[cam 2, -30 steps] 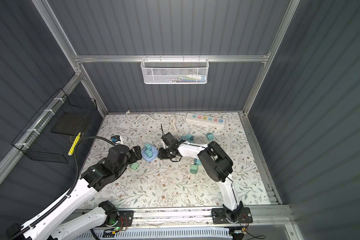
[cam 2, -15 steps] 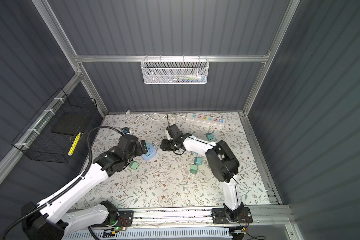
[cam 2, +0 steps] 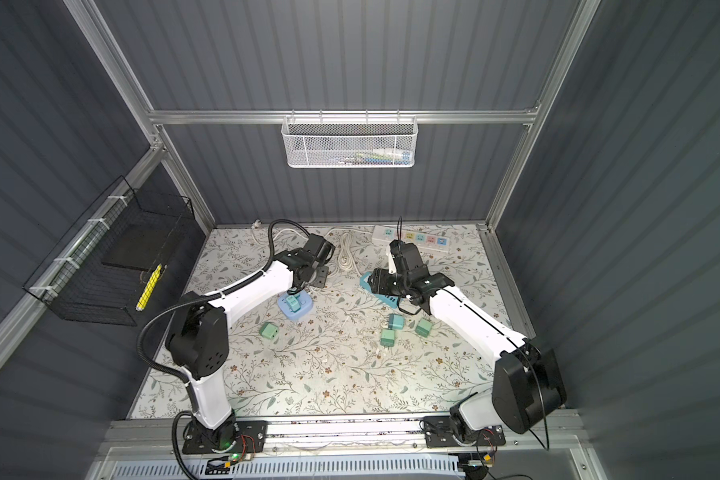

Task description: Insert the plug

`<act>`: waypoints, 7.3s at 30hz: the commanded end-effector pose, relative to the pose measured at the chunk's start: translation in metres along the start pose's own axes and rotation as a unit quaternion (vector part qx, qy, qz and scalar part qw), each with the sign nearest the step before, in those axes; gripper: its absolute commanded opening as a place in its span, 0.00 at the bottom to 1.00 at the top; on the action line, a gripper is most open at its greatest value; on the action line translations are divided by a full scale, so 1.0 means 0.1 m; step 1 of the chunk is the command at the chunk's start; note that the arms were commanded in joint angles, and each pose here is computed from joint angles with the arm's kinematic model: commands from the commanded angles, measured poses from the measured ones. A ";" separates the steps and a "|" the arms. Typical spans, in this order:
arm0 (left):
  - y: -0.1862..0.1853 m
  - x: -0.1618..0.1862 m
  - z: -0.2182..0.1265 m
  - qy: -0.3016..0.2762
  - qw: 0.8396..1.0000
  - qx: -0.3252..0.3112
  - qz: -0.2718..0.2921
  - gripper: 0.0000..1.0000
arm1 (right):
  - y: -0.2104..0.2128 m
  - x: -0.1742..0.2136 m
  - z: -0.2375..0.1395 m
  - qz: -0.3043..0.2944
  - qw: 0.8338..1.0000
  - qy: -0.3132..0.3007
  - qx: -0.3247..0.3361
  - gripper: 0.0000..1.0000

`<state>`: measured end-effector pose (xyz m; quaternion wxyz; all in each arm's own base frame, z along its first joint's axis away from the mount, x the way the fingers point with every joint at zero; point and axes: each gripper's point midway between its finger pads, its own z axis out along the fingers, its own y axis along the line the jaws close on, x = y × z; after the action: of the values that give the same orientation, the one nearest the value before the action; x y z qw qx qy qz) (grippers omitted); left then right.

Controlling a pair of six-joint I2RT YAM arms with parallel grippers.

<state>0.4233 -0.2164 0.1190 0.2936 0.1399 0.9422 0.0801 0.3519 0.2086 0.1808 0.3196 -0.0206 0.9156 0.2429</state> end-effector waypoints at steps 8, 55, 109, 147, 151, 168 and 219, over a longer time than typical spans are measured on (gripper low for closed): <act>-0.21 0.10 0.61 0.035 0.993 -0.006 0.115 0.60 | -0.20 0.09 -0.12 0.001 1.000 0.001 0.015 0.63; 1.34 -0.59 0.37 -0.043 0.998 -0.011 -0.033 0.70 | -0.88 0.33 1.25 -0.158 0.960 0.217 0.076 0.96; 0.26 0.77 -0.86 -0.045 0.976 0.004 -0.213 0.89 | -0.74 0.20 0.25 -0.016 0.986 0.117 0.117 0.94; -0.04 1.64 -0.29 0.105 0.943 0.204 -0.242 0.80 | -0.47 0.00 0.03 -0.009 0.994 0.074 0.083 0.95; -0.42 1.64 -0.42 0.095 0.942 0.216 -0.238 0.75 | -0.54 -0.01 0.01 -0.016 0.992 0.071 0.104 0.95; -0.71 1.27 -0.79 0.030 0.983 0.168 -0.072 0.87 | -0.65 0.05 -0.10 -0.025 0.990 0.055 0.126 0.96; -0.97 1.66 -0.50 0.158 0.948 0.239 0.138 0.74 | -0.64 -0.25 -0.12 0.051 0.998 -0.029 0.034 0.78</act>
<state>0.2498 -0.2546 0.0508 0.1005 0.3205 0.9386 -0.0792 0.3815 0.1478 0.1767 0.3303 0.0446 0.9134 0.2338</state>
